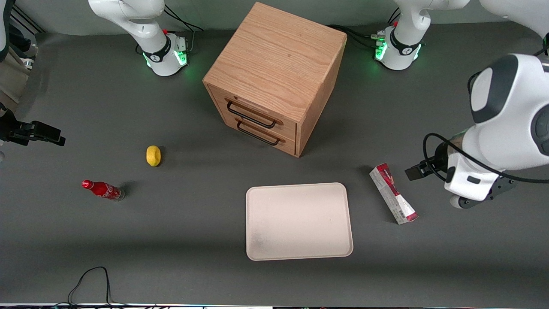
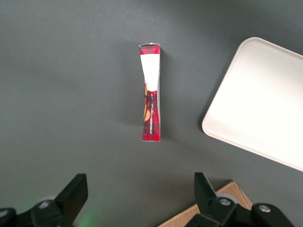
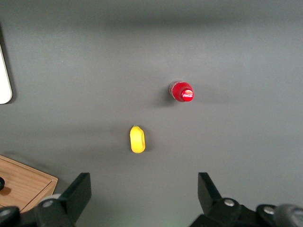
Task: Place red cookie box on tray
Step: 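Move the open left gripper down over the red plaid cookie box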
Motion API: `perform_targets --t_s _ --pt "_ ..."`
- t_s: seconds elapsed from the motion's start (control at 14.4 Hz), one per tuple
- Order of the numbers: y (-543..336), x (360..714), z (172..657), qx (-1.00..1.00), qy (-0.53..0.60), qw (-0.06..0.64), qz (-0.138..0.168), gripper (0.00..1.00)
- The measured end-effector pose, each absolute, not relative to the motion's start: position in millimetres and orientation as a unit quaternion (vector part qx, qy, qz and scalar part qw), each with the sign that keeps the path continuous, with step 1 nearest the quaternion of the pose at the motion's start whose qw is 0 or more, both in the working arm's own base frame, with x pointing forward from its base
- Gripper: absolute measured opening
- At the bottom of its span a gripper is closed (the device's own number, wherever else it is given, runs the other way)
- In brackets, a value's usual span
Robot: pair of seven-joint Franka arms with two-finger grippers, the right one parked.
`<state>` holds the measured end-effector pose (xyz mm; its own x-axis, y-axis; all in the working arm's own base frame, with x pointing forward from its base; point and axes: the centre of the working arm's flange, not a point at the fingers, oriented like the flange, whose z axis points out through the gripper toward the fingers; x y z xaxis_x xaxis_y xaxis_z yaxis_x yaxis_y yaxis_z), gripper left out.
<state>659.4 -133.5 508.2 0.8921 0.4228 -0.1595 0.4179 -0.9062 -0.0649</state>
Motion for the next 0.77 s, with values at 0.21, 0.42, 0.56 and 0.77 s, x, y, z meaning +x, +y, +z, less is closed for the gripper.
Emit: perform_targets --t_s 0.21,0.42,0.56,0.77 --pt "-121 673 424 -0.969 -0.230 0.012 0.084 1.00" --pt "-116 678 339 -0.968 -0.239 0.006 0.073 1.00" --pt "-115 678 298 -0.967 -0.243 0.005 0.073 1.00" --pt "-112 680 258 -0.966 -0.247 0.007 0.080 1.00"
